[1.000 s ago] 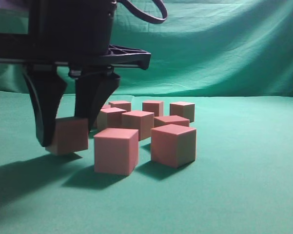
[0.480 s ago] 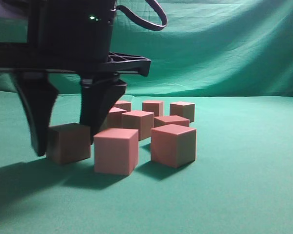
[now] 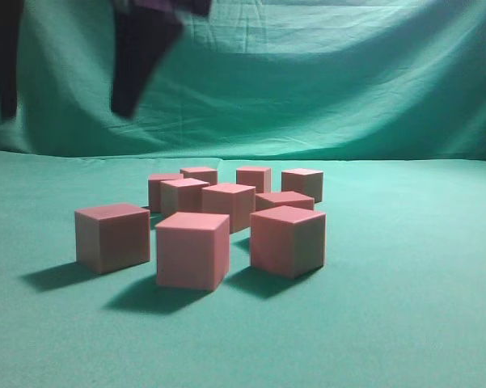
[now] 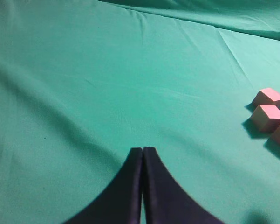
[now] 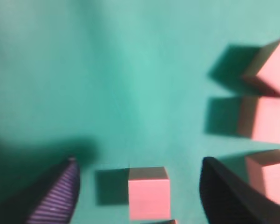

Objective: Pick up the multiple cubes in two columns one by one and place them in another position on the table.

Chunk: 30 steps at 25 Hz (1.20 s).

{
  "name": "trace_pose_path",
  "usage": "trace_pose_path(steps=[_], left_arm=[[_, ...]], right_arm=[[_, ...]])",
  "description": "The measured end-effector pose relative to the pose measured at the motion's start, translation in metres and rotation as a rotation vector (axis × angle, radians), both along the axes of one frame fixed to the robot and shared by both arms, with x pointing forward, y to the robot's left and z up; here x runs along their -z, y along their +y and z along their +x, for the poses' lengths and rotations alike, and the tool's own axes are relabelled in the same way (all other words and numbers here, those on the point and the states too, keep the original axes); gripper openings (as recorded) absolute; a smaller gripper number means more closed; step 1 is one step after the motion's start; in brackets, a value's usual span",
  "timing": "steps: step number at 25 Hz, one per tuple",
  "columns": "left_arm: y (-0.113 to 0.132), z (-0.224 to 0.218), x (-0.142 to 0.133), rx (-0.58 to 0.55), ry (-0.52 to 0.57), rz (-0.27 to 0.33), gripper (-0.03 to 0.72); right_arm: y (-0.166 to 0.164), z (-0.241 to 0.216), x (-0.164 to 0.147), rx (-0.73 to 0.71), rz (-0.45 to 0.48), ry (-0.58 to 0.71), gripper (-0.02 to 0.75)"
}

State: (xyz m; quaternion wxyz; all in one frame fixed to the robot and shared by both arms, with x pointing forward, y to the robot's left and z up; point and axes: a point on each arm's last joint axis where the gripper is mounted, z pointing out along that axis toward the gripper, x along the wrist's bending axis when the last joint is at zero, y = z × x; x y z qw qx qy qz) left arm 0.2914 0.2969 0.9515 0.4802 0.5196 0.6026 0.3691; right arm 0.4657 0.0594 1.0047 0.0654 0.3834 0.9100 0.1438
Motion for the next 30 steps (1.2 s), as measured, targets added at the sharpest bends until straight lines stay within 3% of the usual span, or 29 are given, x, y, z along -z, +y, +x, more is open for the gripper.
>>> trace_pose_path(steps=[5,12,17,23,26,30], left_arm=[[0.0,0.0,0.0,0.0,0.0,0.0,0.0],[0.0,0.0,0.0,0.0,0.0,0.0,0.0],[0.0,0.0,0.0,0.0,0.0,0.0,0.0],[0.0,0.0,0.0,0.0,0.0,0.0,0.0],[0.0,0.0,0.0,0.0,0.0,0.0,0.0],[0.0,0.0,0.0,0.0,0.0,0.0,0.0]], right_arm=[[0.008,0.006,-0.072,0.002,0.05,-0.041,0.323],[-0.002,-0.01,-0.162,-0.027,0.294,-0.095,0.0],[-0.044,-0.036,-0.224,-0.058,0.405,-0.185,0.0],[-0.117,-0.078,-0.298,-0.118,0.547,-0.355,0.0],[-0.145,-0.094,-0.314,-0.135,0.58,-0.408,0.0],[-0.181,-0.116,-0.308,-0.164,0.555,-0.418,0.0]])
